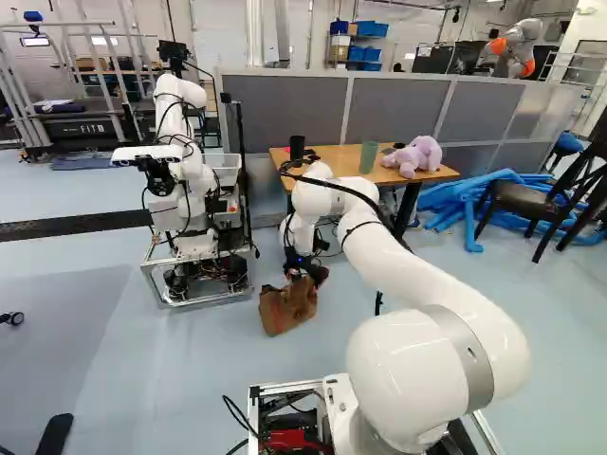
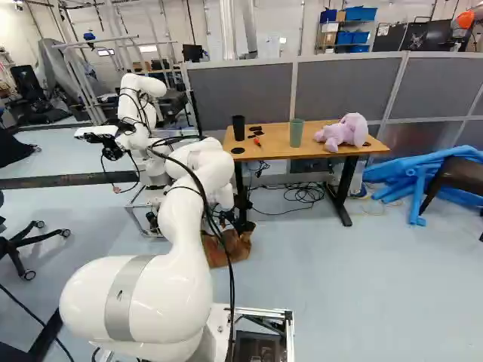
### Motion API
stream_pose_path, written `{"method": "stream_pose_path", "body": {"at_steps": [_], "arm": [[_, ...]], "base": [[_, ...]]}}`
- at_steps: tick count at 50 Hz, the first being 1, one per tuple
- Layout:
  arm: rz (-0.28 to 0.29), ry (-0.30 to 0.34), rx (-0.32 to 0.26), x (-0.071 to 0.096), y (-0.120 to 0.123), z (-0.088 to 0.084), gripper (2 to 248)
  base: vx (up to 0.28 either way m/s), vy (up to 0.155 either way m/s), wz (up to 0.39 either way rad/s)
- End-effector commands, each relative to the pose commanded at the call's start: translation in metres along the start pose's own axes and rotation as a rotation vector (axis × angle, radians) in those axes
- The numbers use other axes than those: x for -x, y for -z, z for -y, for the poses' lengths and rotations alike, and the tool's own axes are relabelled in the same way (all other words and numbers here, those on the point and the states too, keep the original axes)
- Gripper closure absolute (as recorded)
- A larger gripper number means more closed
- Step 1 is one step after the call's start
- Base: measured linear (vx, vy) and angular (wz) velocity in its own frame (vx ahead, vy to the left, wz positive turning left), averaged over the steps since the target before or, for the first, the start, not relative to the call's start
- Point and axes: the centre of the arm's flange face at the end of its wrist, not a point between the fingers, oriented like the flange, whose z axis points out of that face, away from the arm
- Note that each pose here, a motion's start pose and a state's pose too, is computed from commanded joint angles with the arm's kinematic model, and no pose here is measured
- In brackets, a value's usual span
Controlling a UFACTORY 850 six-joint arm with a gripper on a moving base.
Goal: Pick up the bag on the ground and place it on the table
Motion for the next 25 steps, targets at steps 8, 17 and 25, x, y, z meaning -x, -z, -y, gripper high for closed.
{"method": "stream_pose_path", "body": {"at_steps": [8, 17, 25], "arm": [[0.0, -0.084, 0.001, 0.0, -0.012, 0.0, 3], [0.001, -0.181, 0.001, 0.0, -0.026, 0.0, 3], [0.0, -0.263, 0.0, 0.0, -0.038, 0.0, 3]], "base": [[0.0, 0.0, 0.0], [0.0, 0.0, 0.0], [0.0, 0.0, 0.0]]}}
